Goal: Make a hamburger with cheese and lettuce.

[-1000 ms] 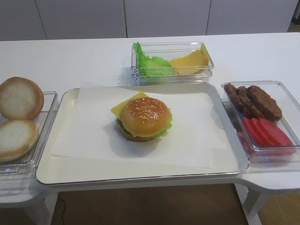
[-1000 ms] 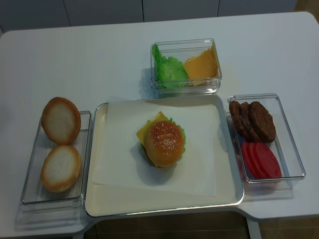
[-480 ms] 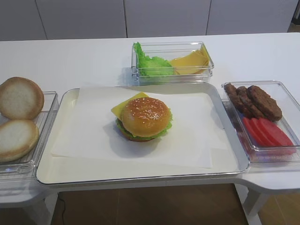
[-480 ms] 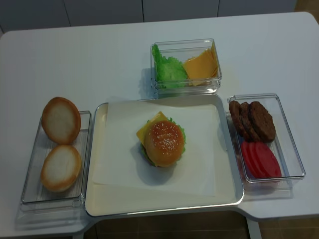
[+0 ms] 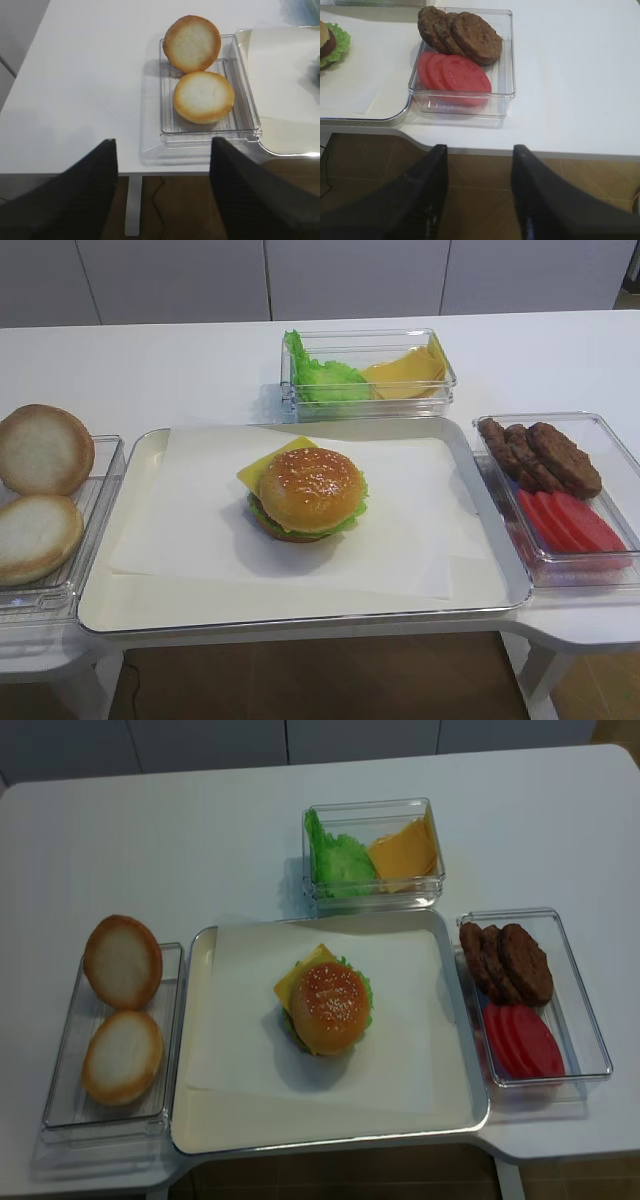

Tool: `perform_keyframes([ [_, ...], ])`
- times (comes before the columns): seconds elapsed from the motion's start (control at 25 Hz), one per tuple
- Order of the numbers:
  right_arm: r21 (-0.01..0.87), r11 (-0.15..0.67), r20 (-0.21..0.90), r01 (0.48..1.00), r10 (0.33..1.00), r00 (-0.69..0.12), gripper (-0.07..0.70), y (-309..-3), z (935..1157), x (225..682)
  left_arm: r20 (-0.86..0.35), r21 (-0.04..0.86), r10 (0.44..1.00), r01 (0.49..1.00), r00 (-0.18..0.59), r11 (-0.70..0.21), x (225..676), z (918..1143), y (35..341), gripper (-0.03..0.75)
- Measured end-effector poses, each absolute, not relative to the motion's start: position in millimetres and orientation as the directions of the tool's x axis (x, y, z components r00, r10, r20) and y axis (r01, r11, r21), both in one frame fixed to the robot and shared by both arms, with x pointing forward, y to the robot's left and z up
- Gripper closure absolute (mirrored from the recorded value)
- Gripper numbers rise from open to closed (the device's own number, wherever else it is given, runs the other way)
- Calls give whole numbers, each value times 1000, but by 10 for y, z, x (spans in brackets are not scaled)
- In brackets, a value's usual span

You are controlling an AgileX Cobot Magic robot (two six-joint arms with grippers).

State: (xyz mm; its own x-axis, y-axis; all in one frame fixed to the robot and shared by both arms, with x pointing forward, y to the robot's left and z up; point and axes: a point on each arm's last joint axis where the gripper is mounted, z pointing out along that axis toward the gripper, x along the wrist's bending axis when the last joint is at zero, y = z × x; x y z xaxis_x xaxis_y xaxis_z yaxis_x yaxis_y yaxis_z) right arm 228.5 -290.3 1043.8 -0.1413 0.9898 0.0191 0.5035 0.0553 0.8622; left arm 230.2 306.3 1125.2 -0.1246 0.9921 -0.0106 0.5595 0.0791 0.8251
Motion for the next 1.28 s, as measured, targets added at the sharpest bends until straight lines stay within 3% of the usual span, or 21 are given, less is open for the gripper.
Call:
perform_keyframes([
  [0.36,862,55,19,503,990,-141,311,-2903,10438,2285,-75,882,995,461,-70,99,1957,10872,2980,280],
  [1.28,862,55,19,503,990,-141,311,-2903,10438,2285,-83,802,994,587,-69,107,2148,10469,2974,282],
])
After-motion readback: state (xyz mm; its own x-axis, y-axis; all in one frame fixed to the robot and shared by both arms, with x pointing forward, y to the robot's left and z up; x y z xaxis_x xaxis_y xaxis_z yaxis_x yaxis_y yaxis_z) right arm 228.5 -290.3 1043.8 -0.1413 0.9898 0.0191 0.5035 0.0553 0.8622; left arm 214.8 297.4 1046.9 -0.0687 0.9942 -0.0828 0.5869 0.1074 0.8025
